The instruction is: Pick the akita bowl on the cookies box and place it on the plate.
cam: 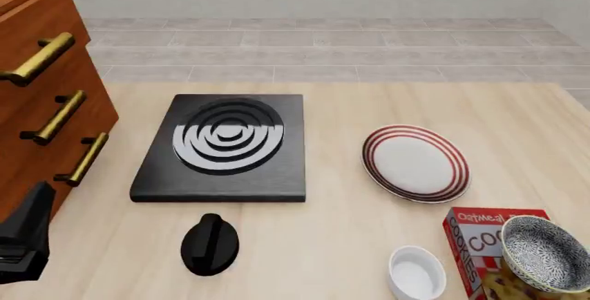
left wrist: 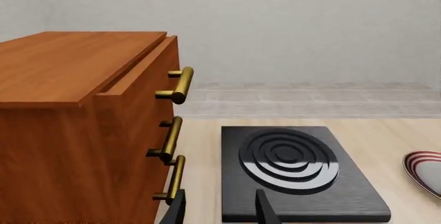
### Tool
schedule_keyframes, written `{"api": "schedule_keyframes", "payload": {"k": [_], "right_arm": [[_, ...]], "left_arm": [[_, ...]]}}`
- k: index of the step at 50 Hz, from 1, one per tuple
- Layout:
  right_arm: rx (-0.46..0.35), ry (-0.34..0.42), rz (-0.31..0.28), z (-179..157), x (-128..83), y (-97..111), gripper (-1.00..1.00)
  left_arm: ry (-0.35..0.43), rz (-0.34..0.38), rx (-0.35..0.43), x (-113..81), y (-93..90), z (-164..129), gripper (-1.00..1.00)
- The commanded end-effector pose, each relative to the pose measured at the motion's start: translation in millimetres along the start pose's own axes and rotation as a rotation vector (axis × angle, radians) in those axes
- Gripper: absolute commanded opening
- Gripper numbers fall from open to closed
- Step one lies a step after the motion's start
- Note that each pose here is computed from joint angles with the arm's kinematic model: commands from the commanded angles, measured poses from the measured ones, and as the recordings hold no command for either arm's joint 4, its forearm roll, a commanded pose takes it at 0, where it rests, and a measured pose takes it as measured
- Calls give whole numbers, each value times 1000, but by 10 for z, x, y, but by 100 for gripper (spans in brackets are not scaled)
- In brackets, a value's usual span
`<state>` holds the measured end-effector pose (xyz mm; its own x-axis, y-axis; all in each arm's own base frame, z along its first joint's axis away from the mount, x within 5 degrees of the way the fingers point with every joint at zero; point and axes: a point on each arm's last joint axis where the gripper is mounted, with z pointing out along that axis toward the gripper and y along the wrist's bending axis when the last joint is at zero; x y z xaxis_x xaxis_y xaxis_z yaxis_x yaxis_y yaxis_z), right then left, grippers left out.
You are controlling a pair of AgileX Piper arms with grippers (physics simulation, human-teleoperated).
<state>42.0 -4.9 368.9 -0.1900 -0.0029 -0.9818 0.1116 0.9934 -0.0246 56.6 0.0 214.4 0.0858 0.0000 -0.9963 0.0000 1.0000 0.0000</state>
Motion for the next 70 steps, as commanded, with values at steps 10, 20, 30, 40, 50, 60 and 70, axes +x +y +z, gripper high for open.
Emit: {"api": "schedule_keyframes", "payload": {"k": [10, 20, 30, 40, 50, 60, 70], "right_arm": [[80, 165, -22, 8, 45, -38, 100], [131, 210, -9, 63, 197, -62, 100], [158, 259, 11, 136, 453, -74, 100], [180, 294, 43, 236, 659, -92, 100], [194, 313, 58, 273, 760, -102, 100], [205, 333, 76, 336, 861, -115, 100], [218, 360, 92, 382, 999, -125, 100]], "left_arm": [[0, 0, 0, 0, 0, 0, 100], [0, 0, 0, 0, 0, 0, 100], [0, 0, 0, 0, 0, 0, 100], [0, 0, 0, 0, 0, 0, 100], [0, 0, 0, 0, 0, 0, 100], [0, 0, 0, 0, 0, 0, 100], [0, 0, 0, 0, 0, 0, 100]]}}
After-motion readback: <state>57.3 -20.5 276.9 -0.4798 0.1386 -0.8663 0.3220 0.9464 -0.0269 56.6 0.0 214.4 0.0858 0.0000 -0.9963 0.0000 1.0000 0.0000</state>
